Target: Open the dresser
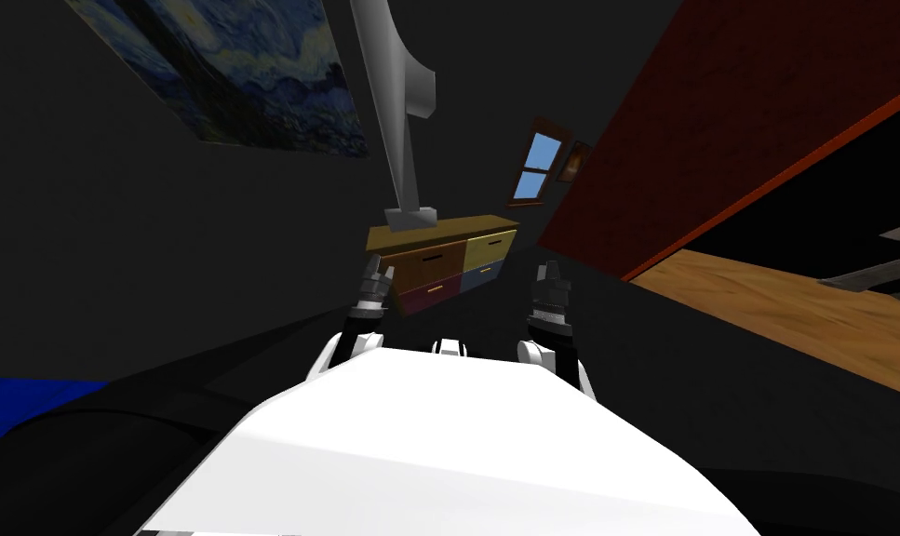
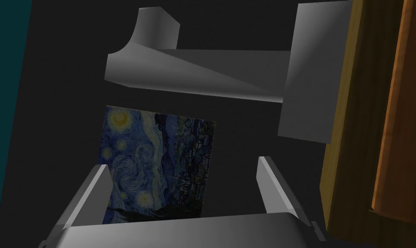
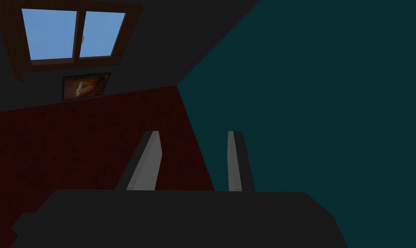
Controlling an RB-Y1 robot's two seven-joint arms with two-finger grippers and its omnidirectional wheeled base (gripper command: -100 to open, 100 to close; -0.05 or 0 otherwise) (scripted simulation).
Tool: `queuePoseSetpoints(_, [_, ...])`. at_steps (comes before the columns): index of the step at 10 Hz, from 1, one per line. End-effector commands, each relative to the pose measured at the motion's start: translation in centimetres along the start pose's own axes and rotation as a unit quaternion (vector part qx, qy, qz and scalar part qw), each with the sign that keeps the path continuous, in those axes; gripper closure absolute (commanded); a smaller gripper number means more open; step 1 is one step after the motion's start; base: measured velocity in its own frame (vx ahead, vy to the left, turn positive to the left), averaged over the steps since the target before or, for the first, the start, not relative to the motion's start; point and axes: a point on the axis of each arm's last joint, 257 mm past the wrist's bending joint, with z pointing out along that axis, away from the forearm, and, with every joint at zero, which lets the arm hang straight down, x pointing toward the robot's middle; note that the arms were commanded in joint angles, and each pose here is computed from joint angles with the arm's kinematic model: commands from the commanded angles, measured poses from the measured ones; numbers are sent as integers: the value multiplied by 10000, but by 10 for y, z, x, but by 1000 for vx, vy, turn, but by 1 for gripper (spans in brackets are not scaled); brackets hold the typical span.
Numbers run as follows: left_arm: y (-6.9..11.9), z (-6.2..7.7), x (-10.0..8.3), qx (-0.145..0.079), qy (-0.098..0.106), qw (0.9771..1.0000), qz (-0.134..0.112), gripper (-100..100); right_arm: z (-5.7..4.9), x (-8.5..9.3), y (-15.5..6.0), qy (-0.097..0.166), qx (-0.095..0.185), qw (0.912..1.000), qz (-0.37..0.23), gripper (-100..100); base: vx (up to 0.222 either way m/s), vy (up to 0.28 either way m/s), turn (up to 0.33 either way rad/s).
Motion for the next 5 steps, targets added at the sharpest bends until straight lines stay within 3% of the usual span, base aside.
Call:
queuePoseSetpoints(1, [27,0,-9,-273,-41,9996,22,-100,0,0,0,0,0,10000,0,0,136,-78,58])
queuePoseSetpoints(5, [65,-4,-27,-667,-200,9976,3,-100,0,0,0,0,0,10000,0,0,129,-84,61])
